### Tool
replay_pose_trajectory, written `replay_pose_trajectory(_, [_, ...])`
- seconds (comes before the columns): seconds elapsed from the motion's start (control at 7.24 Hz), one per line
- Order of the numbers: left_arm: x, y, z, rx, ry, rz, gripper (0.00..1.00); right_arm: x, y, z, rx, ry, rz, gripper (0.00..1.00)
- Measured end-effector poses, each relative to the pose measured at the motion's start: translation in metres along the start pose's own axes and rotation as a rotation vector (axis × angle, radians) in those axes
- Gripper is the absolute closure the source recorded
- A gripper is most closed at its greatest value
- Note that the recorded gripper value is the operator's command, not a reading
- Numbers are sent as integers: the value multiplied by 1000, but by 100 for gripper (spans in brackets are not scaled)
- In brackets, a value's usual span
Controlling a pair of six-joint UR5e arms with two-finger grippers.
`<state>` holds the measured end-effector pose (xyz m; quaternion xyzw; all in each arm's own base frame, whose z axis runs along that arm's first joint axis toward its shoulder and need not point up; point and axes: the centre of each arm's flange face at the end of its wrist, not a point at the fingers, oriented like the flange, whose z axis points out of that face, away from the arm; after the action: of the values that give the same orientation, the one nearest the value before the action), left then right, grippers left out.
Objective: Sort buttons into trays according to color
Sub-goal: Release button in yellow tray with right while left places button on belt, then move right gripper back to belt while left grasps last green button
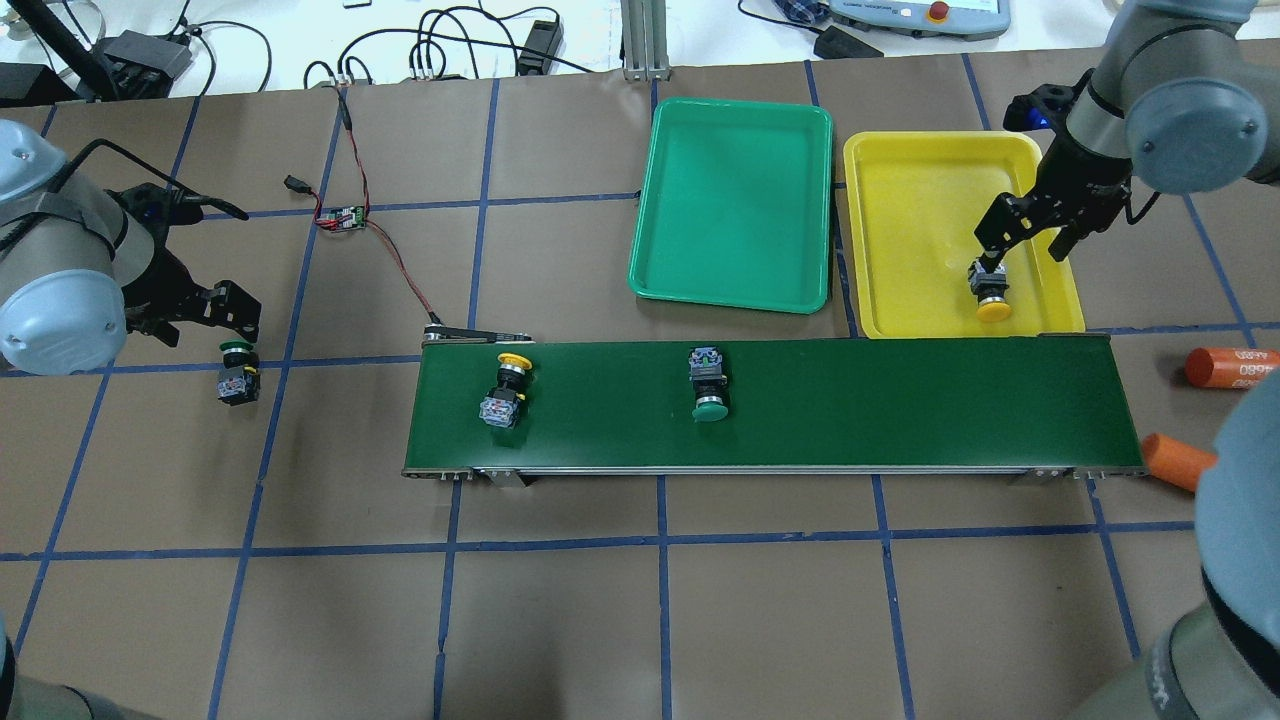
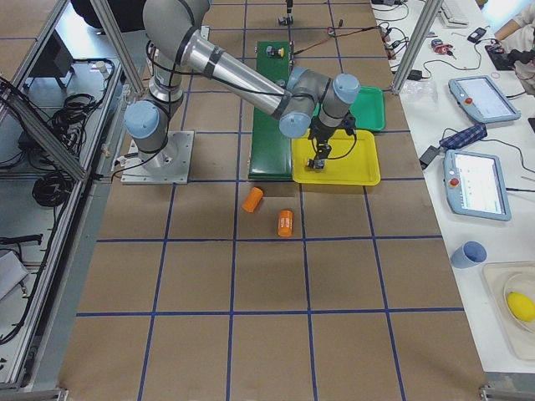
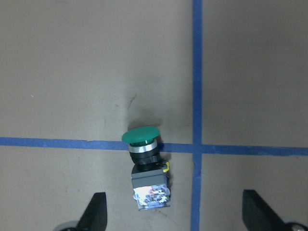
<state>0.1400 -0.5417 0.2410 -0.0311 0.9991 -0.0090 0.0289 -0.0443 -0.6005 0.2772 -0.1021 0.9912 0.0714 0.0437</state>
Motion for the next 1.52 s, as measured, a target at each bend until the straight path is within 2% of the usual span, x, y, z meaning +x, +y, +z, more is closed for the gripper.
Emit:
replay_pose_trajectory(0.14, [-13, -1, 19, -11, 4, -23, 0, -24, 33, -9, 13, -7, 1, 3])
replay_pose_trajectory(0.41, [-20, -2, 47, -21, 10, -37, 0, -65, 85, -6, 35, -41, 51, 8])
replay_pose_trajectory(0.55, [-21, -2, 55, -28, 15, -39, 26, -83, 96, 3, 43, -38, 78, 9])
replay_pose_trajectory(0.69, [-21, -2, 60, -31, 22, -40, 90, -103, 100, 14, 42, -28, 103, 9])
replay_pose_trajectory(0.83, [-20, -2, 64, -34, 33, -40, 100, -121, 101, 23, 47, 0, 115, 9])
replay_pose_trajectory(1.11, [-17, -4, 65, -28, 51, -32, 100, -149, 99, 38, 74, 65, 99, 9])
replay_pose_trajectory(1.52, [8, -9, 24, 25, 80, 14, 100, -157, 98, 52, 90, 70, 103, 9])
